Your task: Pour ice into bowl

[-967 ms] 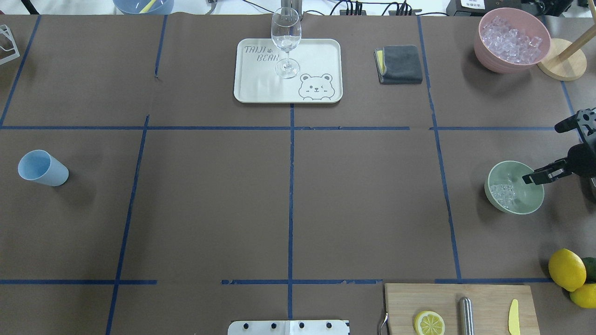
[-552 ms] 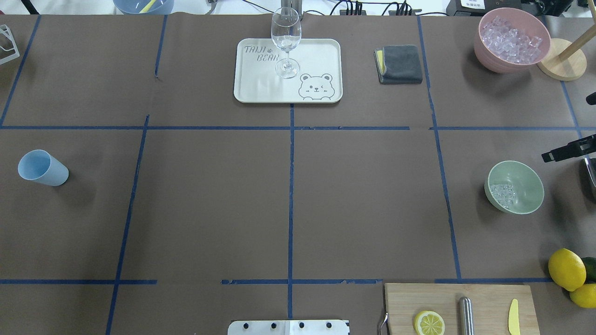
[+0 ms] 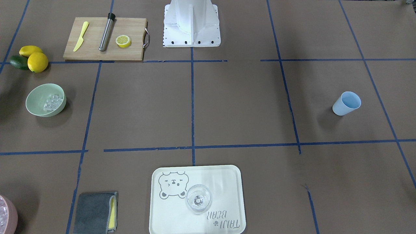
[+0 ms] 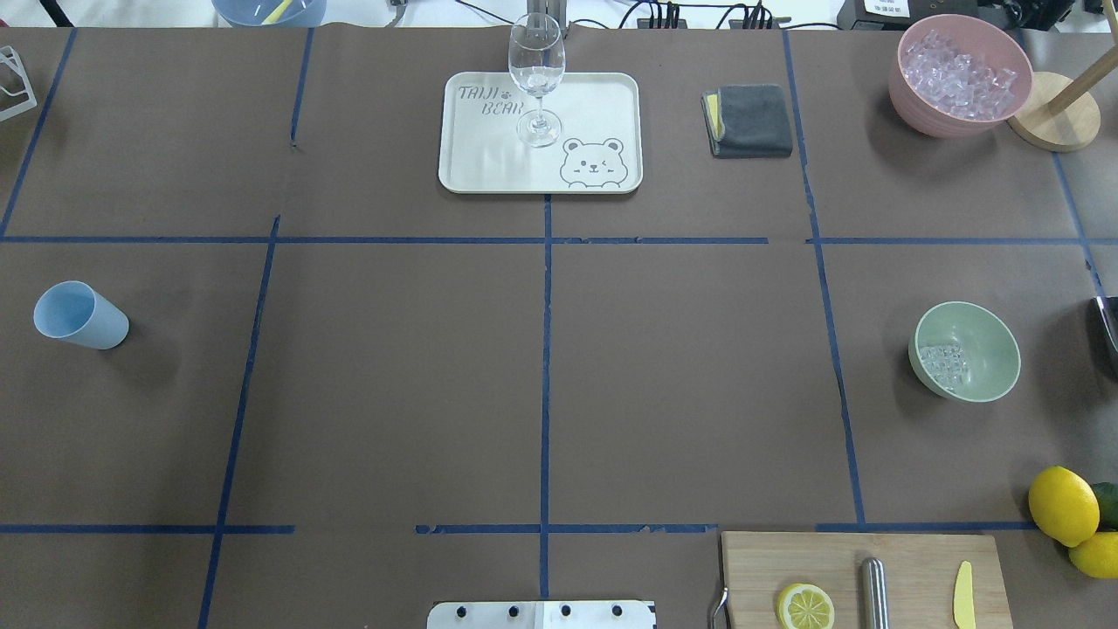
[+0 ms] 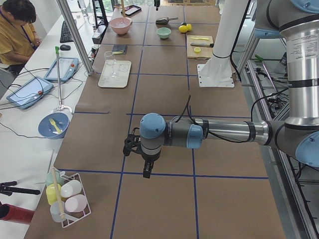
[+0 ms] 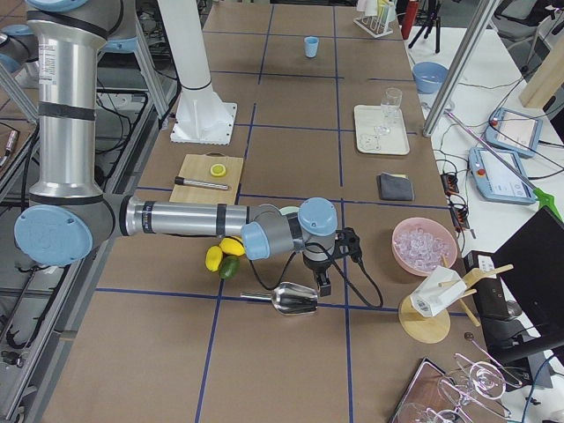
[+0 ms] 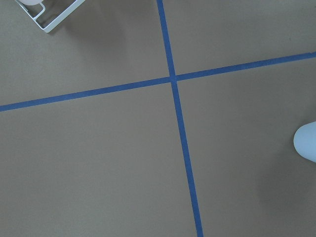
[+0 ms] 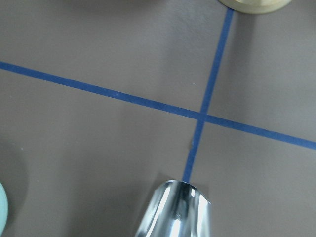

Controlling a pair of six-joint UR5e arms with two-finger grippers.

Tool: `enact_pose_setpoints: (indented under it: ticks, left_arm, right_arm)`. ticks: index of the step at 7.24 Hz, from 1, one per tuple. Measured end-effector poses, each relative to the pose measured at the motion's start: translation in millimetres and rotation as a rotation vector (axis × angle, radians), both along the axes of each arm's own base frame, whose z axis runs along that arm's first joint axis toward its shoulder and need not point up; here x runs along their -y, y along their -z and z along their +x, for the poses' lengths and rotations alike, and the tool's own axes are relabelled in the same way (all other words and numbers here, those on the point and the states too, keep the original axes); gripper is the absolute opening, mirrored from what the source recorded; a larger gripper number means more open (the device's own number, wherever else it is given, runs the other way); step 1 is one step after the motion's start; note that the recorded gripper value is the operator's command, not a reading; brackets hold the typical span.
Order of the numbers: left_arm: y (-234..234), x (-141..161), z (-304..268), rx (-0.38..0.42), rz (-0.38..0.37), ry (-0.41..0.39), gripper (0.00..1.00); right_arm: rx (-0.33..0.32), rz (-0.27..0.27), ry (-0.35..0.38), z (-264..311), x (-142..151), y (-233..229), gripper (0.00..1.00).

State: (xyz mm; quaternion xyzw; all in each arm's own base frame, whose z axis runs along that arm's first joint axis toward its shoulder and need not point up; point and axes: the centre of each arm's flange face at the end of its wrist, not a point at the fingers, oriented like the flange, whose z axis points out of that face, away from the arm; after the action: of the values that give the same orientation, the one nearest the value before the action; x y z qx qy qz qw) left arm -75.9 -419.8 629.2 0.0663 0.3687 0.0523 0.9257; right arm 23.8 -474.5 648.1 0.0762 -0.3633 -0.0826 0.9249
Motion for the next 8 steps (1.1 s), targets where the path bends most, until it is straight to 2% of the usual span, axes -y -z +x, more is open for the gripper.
enact_pose_setpoints:
  ticks: [1, 2, 4, 8]
  left_arm:
    - [-3.6, -3.9, -0.1, 0.000, -0.009, 0.000, 1.00]
    - [-6.0, -6.2, -0.3, -0.001, -0.014, 0.001, 1.00]
    - [-10.8, -11.7, 0.3, -0.004, -0.027, 0.000, 1.00]
    - [-19.5, -19.9, 1.2, -0.006, -0.049, -0.002, 1.00]
  right_arm:
    - [-0.011, -0.064, -0.029, 24.4, -6.1, -7.9, 1.00]
    - [-0.026, -0.098, -0.056, 41.7, -11.4, -12.5, 1.00]
    - [-0.084, -0.093, -0.084, 54.3, -11.0, -9.5, 1.00]
    - [-0.090, -0.079, -0.084, 55.5, -11.0, -6.7, 1.00]
